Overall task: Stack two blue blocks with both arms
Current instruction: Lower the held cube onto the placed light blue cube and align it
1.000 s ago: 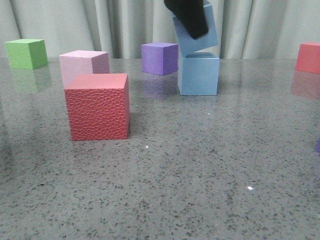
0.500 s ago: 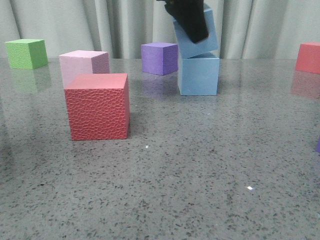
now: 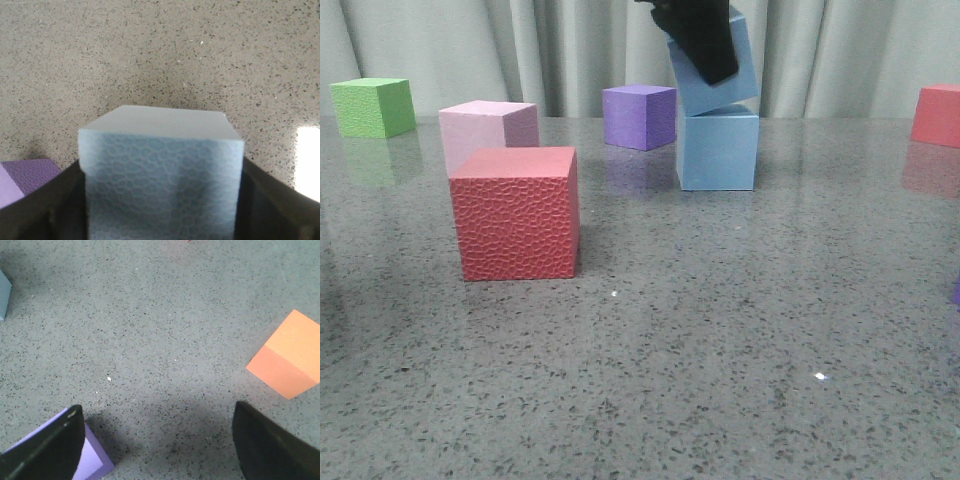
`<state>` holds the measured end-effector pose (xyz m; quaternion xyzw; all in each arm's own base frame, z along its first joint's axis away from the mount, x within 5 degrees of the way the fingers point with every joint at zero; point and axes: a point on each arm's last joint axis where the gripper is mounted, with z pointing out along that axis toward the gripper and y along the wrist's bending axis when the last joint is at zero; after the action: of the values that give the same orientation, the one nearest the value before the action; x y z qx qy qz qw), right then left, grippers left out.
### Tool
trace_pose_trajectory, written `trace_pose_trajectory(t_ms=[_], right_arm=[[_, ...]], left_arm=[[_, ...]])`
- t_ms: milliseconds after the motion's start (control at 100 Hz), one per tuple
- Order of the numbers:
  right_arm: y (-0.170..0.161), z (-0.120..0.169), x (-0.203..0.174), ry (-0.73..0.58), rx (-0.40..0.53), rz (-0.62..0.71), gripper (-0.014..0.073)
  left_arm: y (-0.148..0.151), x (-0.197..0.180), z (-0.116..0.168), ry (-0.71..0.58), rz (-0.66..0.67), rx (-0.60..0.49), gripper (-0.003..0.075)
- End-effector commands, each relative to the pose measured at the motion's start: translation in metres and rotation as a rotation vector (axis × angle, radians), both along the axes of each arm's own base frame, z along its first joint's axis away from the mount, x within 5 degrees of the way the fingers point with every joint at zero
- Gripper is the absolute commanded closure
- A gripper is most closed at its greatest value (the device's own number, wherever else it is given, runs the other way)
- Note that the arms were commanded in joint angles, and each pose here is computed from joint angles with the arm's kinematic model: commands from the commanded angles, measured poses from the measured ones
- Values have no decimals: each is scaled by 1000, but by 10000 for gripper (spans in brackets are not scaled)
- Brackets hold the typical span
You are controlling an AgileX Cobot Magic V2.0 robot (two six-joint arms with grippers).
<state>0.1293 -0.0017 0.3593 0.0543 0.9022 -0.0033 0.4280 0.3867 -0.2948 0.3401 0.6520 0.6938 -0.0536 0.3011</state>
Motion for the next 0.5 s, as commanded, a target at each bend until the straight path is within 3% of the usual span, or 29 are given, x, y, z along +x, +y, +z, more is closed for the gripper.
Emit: trace_pose_trajectory(t_ms=[0, 330, 490], right_arm=[[-2, 13, 1, -87, -21, 2, -5], [-2, 13, 1, -87, -21, 2, -5], [-2, 13, 1, -87, -21, 2, -5]], left_arm=[[2, -14, 38, -85, -10, -92, 282], [2, -14, 38, -80, -11, -88, 111], [2, -14, 38, -80, -11, -88, 64]])
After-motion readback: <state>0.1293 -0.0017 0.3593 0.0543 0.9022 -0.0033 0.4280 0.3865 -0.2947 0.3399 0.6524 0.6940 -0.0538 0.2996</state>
